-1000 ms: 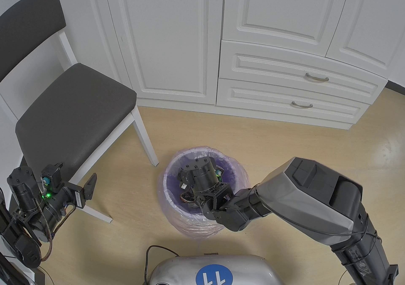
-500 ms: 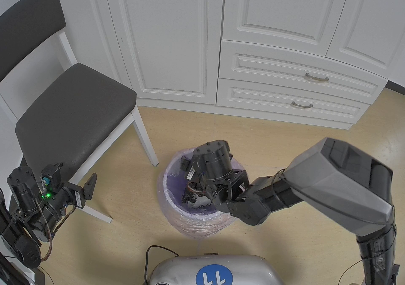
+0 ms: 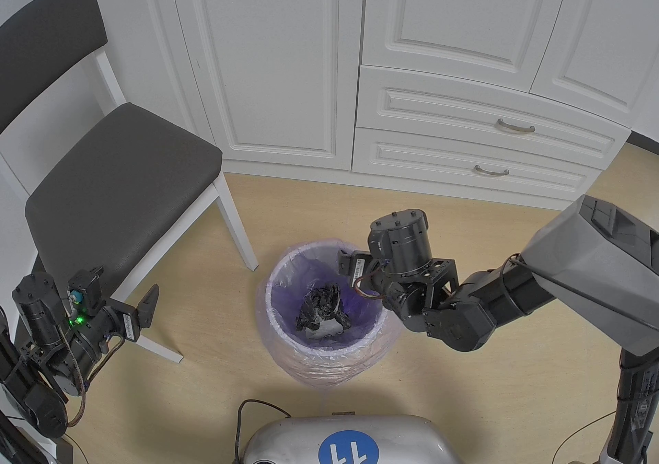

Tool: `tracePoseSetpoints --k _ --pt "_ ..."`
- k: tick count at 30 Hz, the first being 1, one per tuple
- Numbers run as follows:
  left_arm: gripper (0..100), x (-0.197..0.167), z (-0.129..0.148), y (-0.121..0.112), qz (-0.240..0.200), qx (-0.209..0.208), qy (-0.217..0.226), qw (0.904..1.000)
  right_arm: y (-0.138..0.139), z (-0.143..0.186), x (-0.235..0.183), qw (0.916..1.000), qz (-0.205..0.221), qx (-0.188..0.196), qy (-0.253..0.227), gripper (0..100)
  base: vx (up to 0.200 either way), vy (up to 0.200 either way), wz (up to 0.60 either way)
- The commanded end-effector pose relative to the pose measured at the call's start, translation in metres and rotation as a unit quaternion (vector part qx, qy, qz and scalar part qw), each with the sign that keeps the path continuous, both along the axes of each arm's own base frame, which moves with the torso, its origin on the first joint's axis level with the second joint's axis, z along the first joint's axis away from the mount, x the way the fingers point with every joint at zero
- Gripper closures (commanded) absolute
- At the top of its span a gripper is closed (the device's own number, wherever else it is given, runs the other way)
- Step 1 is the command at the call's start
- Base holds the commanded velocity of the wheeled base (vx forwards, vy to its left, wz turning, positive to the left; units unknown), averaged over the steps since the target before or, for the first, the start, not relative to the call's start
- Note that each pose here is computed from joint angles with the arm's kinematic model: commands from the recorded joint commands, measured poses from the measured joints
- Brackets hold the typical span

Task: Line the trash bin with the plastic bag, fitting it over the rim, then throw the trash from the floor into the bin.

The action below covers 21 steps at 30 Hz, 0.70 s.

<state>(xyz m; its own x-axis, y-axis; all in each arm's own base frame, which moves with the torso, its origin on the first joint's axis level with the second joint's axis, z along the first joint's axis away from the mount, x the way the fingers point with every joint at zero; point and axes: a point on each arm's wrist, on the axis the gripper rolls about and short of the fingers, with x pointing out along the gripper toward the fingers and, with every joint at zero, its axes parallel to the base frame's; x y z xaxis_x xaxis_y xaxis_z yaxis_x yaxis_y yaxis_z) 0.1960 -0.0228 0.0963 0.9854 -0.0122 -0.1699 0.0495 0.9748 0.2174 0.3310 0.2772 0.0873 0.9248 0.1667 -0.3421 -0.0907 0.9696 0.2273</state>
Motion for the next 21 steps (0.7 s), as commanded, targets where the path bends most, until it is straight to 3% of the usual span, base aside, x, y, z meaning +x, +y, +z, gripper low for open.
tracePoseSetpoints --k 1,6,7,10,15,19,21 --pt "0 -0.002 -0.002 -0.002 -0.005 0.001 0.006 1.0000 -0.019 0.000 0.003 0.9996 -0.013 -0.024 0.005 0 0.000 0.000 0.00" --pt "0 -0.004 -0.003 -0.006 -0.016 0.001 0.011 0.9998 -0.032 -0.002 0.007 0.9988 -0.018 -0.044 0.010 0 0.000 0.000 0.00" --pt "0 -0.005 -0.005 -0.017 -0.044 -0.001 0.016 0.9989 -0.037 -0.013 0.000 0.9967 -0.007 -0.077 0.025 0 0.000 0.000 0.00" --pt "0 -0.009 -0.003 -0.028 -0.069 -0.011 0.012 0.9975 -0.043 -0.017 -0.004 0.9928 0.004 -0.117 0.028 0 0.000 0.000 0.00" --pt "0 -0.013 -0.006 -0.046 -0.102 -0.055 0.024 0.9930 -0.069 -0.027 0.012 0.9876 0.012 -0.152 0.036 0 0.000 0.000 0.00" --pt "0 -0.012 -0.009 -0.045 -0.095 -0.058 0.031 0.9933 -0.081 -0.056 0.026 0.9843 0.041 -0.157 0.070 0 0.000 0.000 0.00" --pt "0 -0.011 -0.007 -0.039 -0.065 -0.063 0.024 0.9956 -0.088 -0.070 0.037 0.9833 0.053 -0.154 0.082 0 0.000 0.000 0.00"
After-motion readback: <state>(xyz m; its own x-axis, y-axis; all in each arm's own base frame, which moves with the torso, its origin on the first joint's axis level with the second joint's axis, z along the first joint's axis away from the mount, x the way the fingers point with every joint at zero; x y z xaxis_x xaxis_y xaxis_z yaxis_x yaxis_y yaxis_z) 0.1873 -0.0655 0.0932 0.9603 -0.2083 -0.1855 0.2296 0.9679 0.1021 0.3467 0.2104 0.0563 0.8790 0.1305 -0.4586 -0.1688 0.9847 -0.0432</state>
